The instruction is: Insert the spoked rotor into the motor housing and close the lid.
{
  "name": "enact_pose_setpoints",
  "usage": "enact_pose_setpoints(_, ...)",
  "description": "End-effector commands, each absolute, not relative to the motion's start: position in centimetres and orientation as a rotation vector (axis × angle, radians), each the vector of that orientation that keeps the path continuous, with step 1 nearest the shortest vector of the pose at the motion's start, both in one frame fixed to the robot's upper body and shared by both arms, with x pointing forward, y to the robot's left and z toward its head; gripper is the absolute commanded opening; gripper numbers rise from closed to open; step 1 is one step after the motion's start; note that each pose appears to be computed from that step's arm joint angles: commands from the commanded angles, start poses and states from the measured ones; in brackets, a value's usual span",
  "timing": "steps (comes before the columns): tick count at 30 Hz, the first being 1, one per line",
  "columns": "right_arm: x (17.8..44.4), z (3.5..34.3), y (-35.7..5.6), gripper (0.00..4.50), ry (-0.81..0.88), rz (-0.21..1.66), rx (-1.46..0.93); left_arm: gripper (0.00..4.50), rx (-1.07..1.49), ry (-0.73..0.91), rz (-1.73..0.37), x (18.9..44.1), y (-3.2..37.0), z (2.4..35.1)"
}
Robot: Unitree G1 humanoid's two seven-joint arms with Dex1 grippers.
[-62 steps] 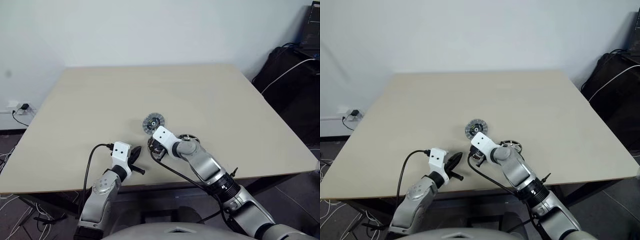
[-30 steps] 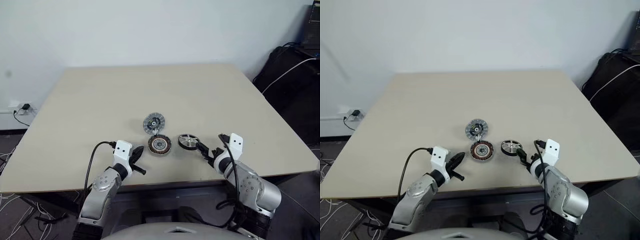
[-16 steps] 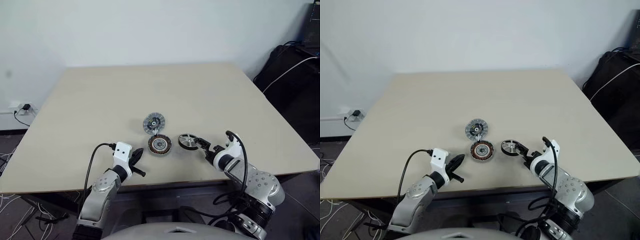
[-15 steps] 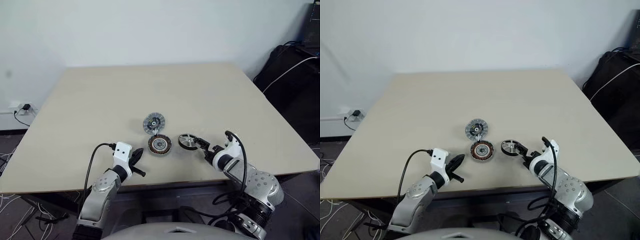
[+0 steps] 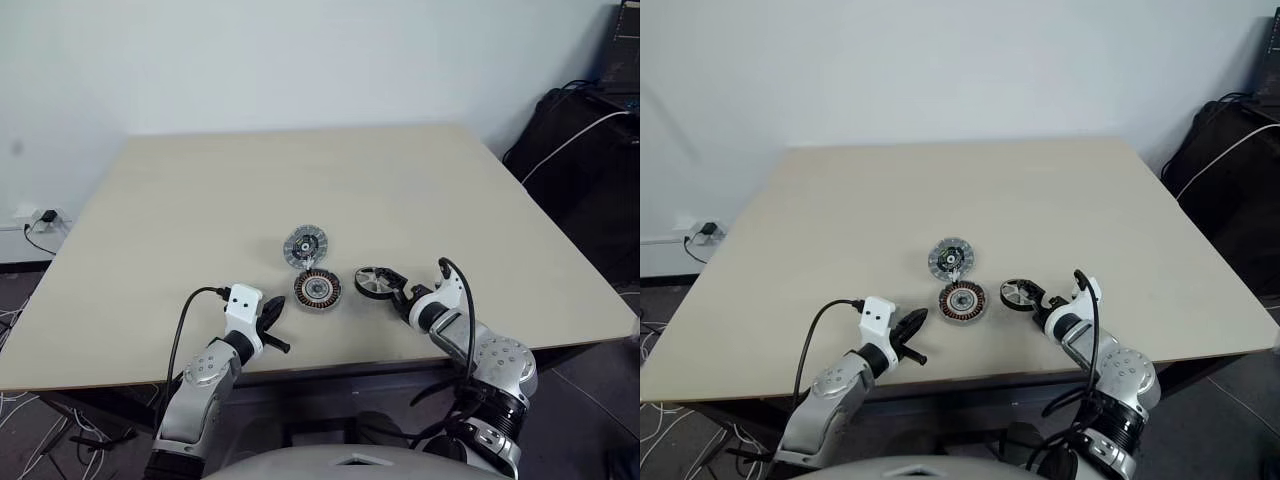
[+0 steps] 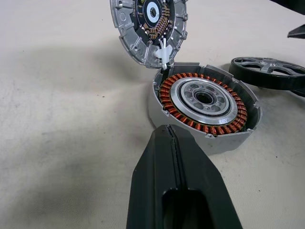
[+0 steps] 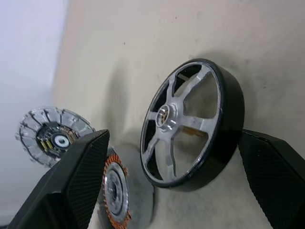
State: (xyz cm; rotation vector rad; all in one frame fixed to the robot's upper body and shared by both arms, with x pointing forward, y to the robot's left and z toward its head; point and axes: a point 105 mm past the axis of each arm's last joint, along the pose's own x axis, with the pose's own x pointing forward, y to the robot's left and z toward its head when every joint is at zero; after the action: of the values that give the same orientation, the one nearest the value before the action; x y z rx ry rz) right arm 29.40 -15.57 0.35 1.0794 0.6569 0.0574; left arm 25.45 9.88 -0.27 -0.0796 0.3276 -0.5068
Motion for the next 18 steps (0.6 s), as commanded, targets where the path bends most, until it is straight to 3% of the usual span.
enact_pose_setpoints(1,30.0,1.0,-13.3,3.56,0.632,0.102,1.148,0.00,-0.080,0.264,-0.521,26.0,9.6,1.5)
enact_pose_setpoints(10,29.4,0.2,-13.2,0.63,0.674,0.086,1.109,0.00,-0.080,0.266,-0.519,25.9,9.6,1.4)
enact_pose_setpoints(15,28.7,0.4,-13.1,0.48,0.685,0.102,1.083,0.00,-0.081,0.269,-0.518,25.8,9.6,1.4)
enact_pose_setpoints(18,28.9,1.9,-13.0,0.48,0.609,0.151,1.139,0.00,-0.081,0.270,-0.520,25.8,9.5,1.4)
